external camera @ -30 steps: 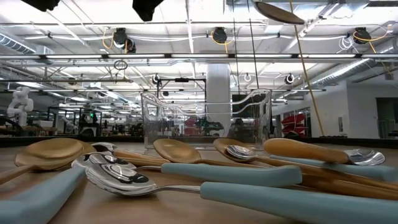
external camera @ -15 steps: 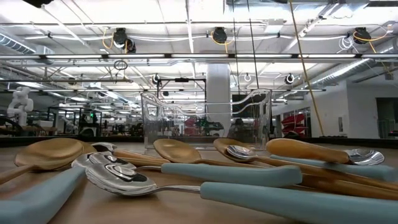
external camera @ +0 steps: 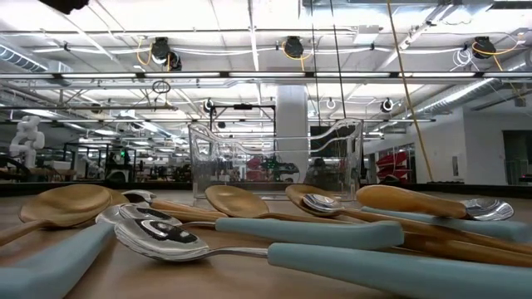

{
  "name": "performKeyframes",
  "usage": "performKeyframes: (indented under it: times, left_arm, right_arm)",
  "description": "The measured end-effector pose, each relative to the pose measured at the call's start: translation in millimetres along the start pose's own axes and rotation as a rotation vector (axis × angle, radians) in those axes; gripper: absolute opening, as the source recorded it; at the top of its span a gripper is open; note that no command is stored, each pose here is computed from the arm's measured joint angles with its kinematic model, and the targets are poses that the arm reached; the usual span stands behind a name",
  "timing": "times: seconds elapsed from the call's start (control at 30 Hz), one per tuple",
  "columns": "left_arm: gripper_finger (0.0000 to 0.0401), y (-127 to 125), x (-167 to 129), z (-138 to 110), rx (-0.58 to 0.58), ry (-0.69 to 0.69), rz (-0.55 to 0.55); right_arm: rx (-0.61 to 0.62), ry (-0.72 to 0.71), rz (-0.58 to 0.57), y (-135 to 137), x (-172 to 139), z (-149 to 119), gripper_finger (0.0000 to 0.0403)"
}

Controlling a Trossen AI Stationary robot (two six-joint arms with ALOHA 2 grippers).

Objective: Sort silverware by color (type)
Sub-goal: Put the yellow spoon into the bottom right transparent bin

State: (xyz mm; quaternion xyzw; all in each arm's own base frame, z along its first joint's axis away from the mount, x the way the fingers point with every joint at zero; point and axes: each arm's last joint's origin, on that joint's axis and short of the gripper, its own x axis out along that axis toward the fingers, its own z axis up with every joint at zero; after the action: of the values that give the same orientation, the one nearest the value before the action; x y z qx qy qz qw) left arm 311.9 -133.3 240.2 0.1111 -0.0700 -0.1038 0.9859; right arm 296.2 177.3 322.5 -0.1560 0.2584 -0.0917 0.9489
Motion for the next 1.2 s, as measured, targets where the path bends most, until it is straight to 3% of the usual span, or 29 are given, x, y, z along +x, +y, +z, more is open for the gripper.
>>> performKeyframes:
  times: [0.2, 0.37, 0.8, 1.03, 1.2]
  left_arm:
    - [0.0356, -15, 40, -11, 0.009, 0.013, -0.027]
    - [0.0356, -26, 62, -11, 0.059, 0.122, 0.007]
    - [0.0356, -29, 70, 1, 0.032, 0.173, 0.003]
    - [0.0356, -27, 70, 7, 0.031, 0.144, -0.008]
    - [0.0356, -20, 72, 14, -0.032, 0.054, -0.042]
  right_arm:
    - [0.019, -0.028, 0.022, 3, -2, 3, 0.0043]
    - [0.000, -0.021, 0.035, 11, -8, 0, 0.0043]
    - [0.020, -0.029, -0.030, 28, -37, -10, 0.0043]
    - [0.026, -0.044, -0.040, 35, -46, -13, 0.0043]
    - [0.024, -0.047, -0.037, 36, -47, -13, 0.0043]
